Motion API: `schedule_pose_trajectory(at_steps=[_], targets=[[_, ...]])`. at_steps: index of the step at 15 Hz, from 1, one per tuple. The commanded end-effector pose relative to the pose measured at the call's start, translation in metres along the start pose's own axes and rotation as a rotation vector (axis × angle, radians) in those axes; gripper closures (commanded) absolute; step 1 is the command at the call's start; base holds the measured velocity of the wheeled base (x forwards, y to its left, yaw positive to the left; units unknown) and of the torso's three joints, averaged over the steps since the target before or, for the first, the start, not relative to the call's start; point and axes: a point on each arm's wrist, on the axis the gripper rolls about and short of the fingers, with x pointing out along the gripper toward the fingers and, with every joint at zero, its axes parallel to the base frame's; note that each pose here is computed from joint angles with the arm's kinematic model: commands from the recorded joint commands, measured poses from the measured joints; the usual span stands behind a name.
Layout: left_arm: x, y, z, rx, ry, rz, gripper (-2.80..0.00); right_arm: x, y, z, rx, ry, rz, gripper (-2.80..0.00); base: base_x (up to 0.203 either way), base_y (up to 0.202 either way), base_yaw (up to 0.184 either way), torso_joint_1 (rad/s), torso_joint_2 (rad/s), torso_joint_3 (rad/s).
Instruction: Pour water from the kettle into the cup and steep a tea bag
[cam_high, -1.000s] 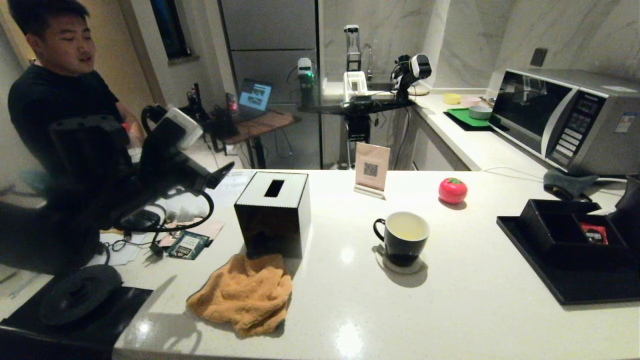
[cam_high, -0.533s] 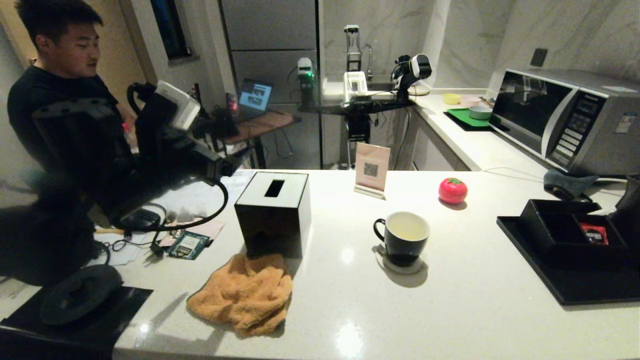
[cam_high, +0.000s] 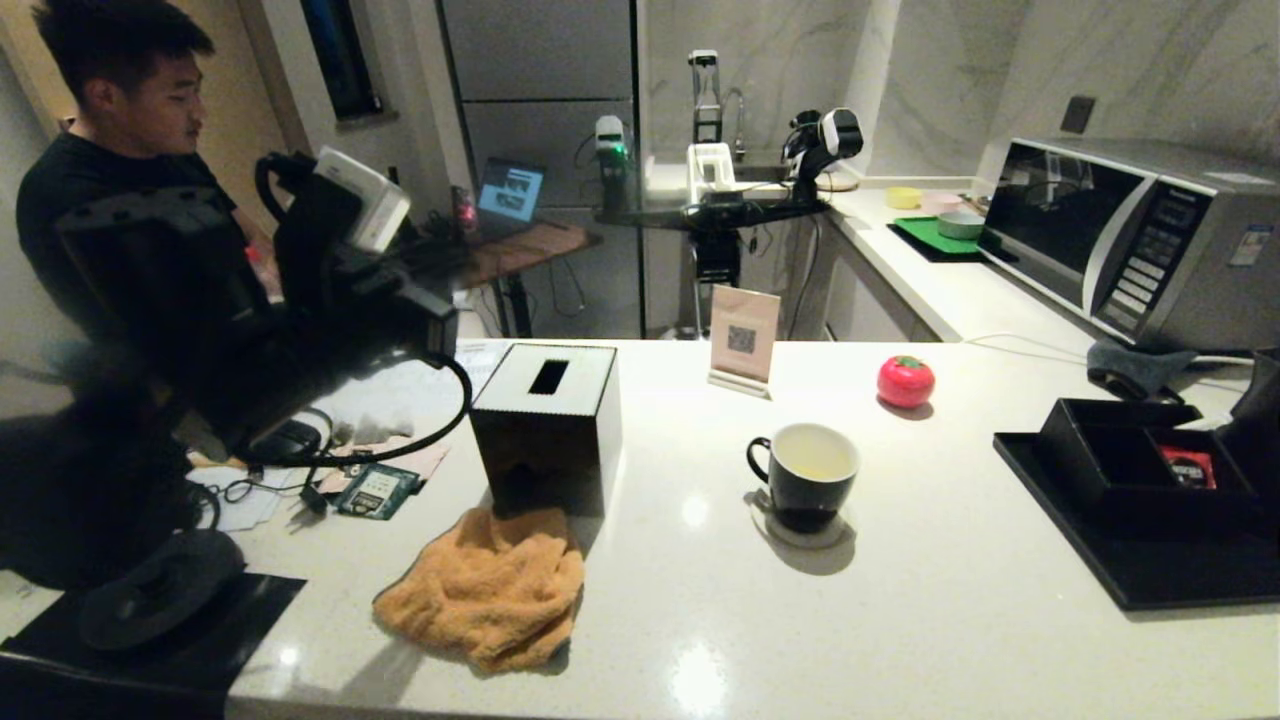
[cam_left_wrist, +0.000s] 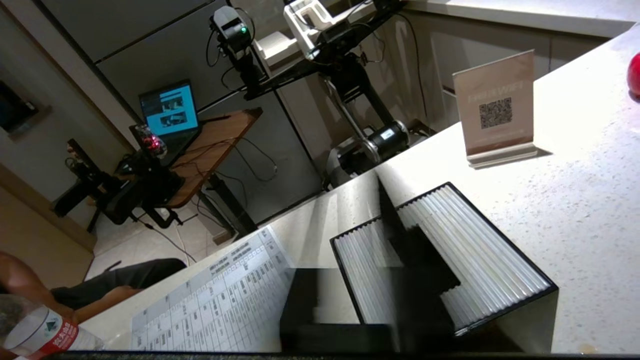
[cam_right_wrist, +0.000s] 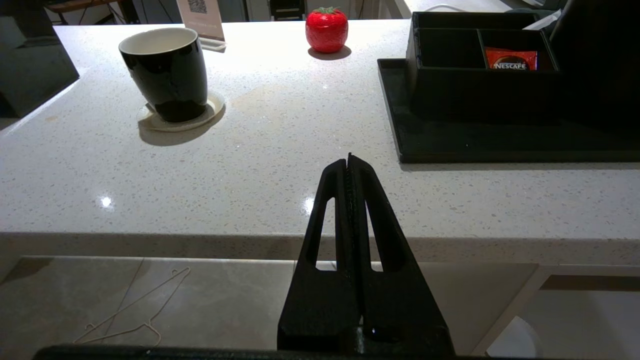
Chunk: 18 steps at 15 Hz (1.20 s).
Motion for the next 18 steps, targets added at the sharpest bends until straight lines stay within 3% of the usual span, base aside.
schedule_pose_trajectory(at_steps=[1, 5, 9, 14, 18], targets=[[-0.004, 0.001, 0.006, 0.003, -0.023, 0.007, 0.00, 0.000, 0.000, 0.000, 0.000, 0.001, 0.000, 0.00, 0.000, 0.000, 0.000, 0.000, 0.00, 0.000], [-0.025, 0.006, 0.021, -0.011, -0.040, 0.063, 0.00, 0.000, 0.000, 0.000, 0.000, 0.001, 0.000, 0.00, 0.000, 0.000, 0.000, 0.000, 0.00, 0.000], [-0.091, 0.007, 0.028, -0.053, 0.023, 0.110, 0.00, 0.000, 0.000, 0.000, 0.000, 0.001, 0.000, 0.00, 0.000, 0.000, 0.000, 0.000, 0.00, 0.000], [-0.184, -0.004, 0.003, -0.095, 0.119, 0.138, 0.00, 0.000, 0.000, 0.000, 0.000, 0.001, 0.000, 0.00, 0.000, 0.000, 0.000, 0.000, 0.00, 0.000], [-0.262, -0.018, -0.025, -0.099, 0.185, 0.261, 0.00, 0.000, 0.000, 0.000, 0.000, 0.001, 0.000, 0.00, 0.000, 0.000, 0.000, 0.000, 0.00, 0.000]])
